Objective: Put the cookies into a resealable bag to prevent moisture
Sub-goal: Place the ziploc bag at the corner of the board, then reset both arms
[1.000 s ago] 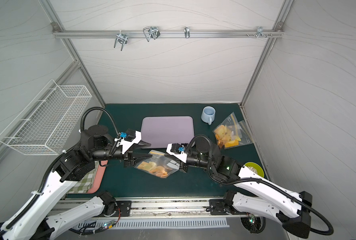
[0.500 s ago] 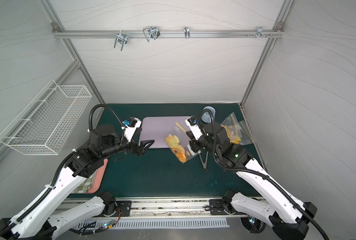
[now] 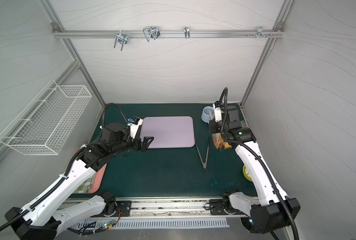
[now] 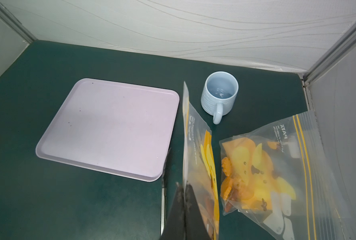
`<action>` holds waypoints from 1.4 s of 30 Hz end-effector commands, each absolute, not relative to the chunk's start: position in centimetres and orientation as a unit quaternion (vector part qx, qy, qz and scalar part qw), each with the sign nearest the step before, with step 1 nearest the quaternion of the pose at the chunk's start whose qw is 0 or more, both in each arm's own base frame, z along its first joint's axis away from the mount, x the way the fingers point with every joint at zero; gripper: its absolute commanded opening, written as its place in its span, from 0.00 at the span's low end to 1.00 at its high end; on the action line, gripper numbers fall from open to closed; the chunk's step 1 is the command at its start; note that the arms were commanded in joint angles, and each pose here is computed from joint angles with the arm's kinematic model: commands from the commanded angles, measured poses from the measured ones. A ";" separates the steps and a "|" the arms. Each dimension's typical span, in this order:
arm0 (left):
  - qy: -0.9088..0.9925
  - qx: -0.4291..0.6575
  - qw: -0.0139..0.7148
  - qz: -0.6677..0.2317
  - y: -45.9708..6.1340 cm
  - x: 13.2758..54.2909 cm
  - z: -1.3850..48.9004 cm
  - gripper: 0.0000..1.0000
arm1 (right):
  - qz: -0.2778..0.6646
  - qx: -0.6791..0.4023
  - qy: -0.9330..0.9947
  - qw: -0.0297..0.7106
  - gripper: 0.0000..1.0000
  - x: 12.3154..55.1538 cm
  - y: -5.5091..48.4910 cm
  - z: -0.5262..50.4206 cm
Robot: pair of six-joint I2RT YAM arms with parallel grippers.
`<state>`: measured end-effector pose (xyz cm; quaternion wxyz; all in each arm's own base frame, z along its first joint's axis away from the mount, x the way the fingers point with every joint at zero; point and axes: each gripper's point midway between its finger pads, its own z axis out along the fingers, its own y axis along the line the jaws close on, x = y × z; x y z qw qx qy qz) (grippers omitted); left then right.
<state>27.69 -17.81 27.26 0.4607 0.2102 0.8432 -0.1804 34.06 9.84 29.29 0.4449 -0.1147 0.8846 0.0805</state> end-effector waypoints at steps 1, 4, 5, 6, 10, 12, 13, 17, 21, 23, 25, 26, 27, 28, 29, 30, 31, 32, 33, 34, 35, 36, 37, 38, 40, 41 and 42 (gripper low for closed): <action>0.835 0.199 0.481 -0.178 -17.5 28.2 28.2 0.99 | 0.077 -0.109 0.881 0.453 0.00 35.2 8.9 30.0; 0.836 0.199 0.479 -0.177 -17.4 28.2 28.1 0.99 | 0.068 -0.099 0.887 0.446 0.00 36.3 8.0 29.2; 0.837 0.199 0.479 -0.176 -17.3 28.3 28.1 0.99 | 0.065 -0.096 0.889 0.443 0.00 36.5 7.8 28.9; 0.837 0.199 0.478 -0.175 -17.2 28.2 28.0 0.99 | 0.062 -0.092 0.891 0.441 0.00 36.8 7.5 28.6; 0.839 0.198 0.478 -0.171 -16.9 28.3 27.8 0.99 | 0.053 -0.078 0.894 0.438 0.00 37.5 6.1 27.9; 0.839 0.198 0.478 -0.170 -16.8 28.3 27.7 0.99 | 0.052 -0.070 0.893 0.441 0.00 37.8 5.5 27.8; 0.839 0.197 0.478 -0.168 -16.7 28.3 27.7 0.99 | 0.052 -0.066 0.894 0.441 0.00 37.9 5.2 27.6; 0.843 0.183 0.479 -0.164 -16.2 28.9 27.4 0.99 | 0.060 -0.048 0.898 0.432 0.04 39.0 3.8 26.0; 0.862 0.092 0.477 -0.144 -13.4 31.1 26.6 0.99 | 0.070 0.000 0.913 0.401 0.57 40.7 1.2 22.3; 0.872 0.027 0.473 -0.120 -11.0 32.3 26.0 0.99 | 0.072 0.036 0.913 0.400 0.65 40.9 -0.6 21.8; 0.875 -0.036 0.475 -0.093 -8.5 33.0 25.5 0.99 | 0.063 0.079 0.897 0.431 0.65 40.6 -2.5 22.9; 0.872 -0.060 0.479 -0.082 -7.5 33.2 25.3 0.99 | 0.057 0.100 0.885 0.450 0.67 40.3 -3.5 23.8; 0.866 -0.079 0.488 -0.069 -6.7 33.3 25.4 0.99 | 0.054 0.111 0.876 0.467 0.70 40.1 -4.1 24.6; 0.860 -0.098 0.498 -0.060 -6.0 33.3 25.5 0.99 | 0.047 0.125 0.865 0.485 0.75 39.8 -4.7 25.4; 0.852 -0.110 0.509 -0.059 -5.7 33.3 25.6 0.99 | 0.040 0.138 0.856 0.496 0.83 39.5 -5.1 26.0; 0.845 -0.114 0.519 -0.063 -5.6 33.4 25.7 0.99 | 0.042 0.142 0.851 0.504 0.89 39.2 -5.1 26.5; 0.834 -0.114 0.535 -0.067 -5.6 33.6 25.8 0.99 | 0.046 0.147 0.844 0.513 0.97 38.9 -5.0 26.7; 0.823 -0.120 0.552 -0.060 -5.2 33.7 25.8 0.99 | 0.042 0.165 0.835 0.524 0.99 38.5 -5.4 26.6; 0.812 -0.131 0.566 -0.050 -4.6 33.8 25.5 0.99 | 0.036 0.183 0.825 0.533 0.99 38.0 -5.8 26.6; 0.795 -0.140 0.589 -0.028 -3.6 33.9 25.3 0.99 | 0.028 0.199 0.816 0.543 0.99 37.3 -6.3 26.3; 0.784 -0.146 0.604 -0.001 -2.6 33.9 24.9 0.99 | 0.014 0.220 0.803 0.554 0.99 36.5 -7.1 26.0; 0.776 -0.149 0.612 0.020 -1.9 33.9 24.4 0.99 | 0.002 0.232 0.789 0.569 0.99 35.7 -7.6 26.0; 0.771 -0.141 0.619 0.039 -1.3 34.1 23.8 0.99 | -0.011 0.243 0.773 0.586 0.99 34.9 -8.1 25.9; 0.768 -0.128 0.625 0.058 -1.0 34.3 23.3 0.99 | -0.026 0.250 0.764 0.595 0.99 34.0 -8.5 25.8; 0.768 -0.117 0.623 0.092 -0.3 34.1 21.9 0.99 | -0.048 0.275 0.758 0.589 0.99 32.2 -9.0 24.8; 0.767 -0.123 0.621 0.106 0.3 33.9 21.2 0.99 | -0.052 0.272 0.762 0.585 0.99 31.7 -8.6 23.9; 0.767 -0.126 0.619 0.112 0.5 33.7 20.6 0.99 | -0.055 0.269 0.765 0.583 0.99 31.4 -8.2 23.1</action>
